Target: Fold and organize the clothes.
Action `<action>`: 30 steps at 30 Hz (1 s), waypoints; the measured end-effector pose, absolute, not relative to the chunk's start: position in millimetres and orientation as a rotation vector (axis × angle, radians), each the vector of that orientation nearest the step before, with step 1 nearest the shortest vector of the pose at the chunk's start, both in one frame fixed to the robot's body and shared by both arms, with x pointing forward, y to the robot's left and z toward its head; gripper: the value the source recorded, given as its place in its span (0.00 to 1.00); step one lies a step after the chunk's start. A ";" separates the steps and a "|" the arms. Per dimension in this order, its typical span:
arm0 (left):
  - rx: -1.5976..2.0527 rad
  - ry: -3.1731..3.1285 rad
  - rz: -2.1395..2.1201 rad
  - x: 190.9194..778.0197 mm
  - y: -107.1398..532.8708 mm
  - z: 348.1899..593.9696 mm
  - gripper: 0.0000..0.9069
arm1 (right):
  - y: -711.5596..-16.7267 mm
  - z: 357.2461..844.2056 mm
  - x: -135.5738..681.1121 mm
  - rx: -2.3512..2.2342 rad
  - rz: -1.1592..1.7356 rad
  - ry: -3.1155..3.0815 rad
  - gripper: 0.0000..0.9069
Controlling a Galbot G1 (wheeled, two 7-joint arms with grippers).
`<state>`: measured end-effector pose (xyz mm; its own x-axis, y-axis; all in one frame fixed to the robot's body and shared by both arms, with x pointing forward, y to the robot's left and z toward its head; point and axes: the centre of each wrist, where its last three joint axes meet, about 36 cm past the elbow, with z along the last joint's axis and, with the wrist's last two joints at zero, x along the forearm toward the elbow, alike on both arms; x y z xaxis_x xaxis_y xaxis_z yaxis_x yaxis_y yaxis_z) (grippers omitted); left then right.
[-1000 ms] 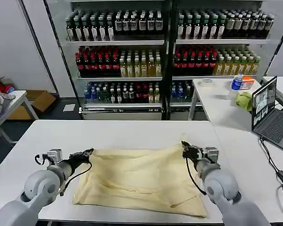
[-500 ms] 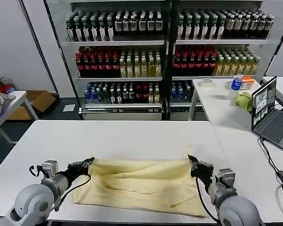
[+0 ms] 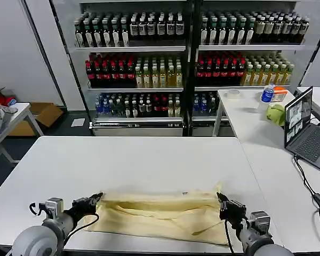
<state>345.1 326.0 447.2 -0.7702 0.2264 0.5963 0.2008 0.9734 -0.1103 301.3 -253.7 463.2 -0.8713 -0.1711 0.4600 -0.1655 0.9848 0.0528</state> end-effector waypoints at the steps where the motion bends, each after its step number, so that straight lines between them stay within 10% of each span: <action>1: -0.296 -2.470 0.048 343.9 326.0 445.6 0.01 | -253.5 462.2 300.1 0.237 -0.016 -2.646 0.00; 10: -0.293 -2.461 0.006 339.6 323.8 437.0 0.09 | -249.1 452.0 289.1 0.220 -0.011 -2.607 0.02; 12: -0.294 -2.462 -0.002 339.7 323.1 436.3 0.34 | -248.5 450.1 288.7 0.212 -0.010 -2.598 0.96; 13: -0.294 -2.462 -0.005 339.8 322.8 435.9 0.71 | -248.2 449.5 288.7 0.210 -0.011 -2.594 1.00; 14: -0.293 -2.465 -0.007 340.1 322.3 435.9 1.00 | -248.0 449.0 288.6 0.208 -0.010 -2.591 1.00; 30: -0.234 -2.531 0.002 331.0 315.4 438.5 1.00 | -244.2 458.3 272.7 0.171 0.038 -2.634 1.00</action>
<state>331.0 315.4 438.5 -0.8102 0.1675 0.5617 0.1665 0.9846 -0.0535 272.7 -244.2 458.3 -0.8690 -0.1143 0.4815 -0.1282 0.9917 0.0040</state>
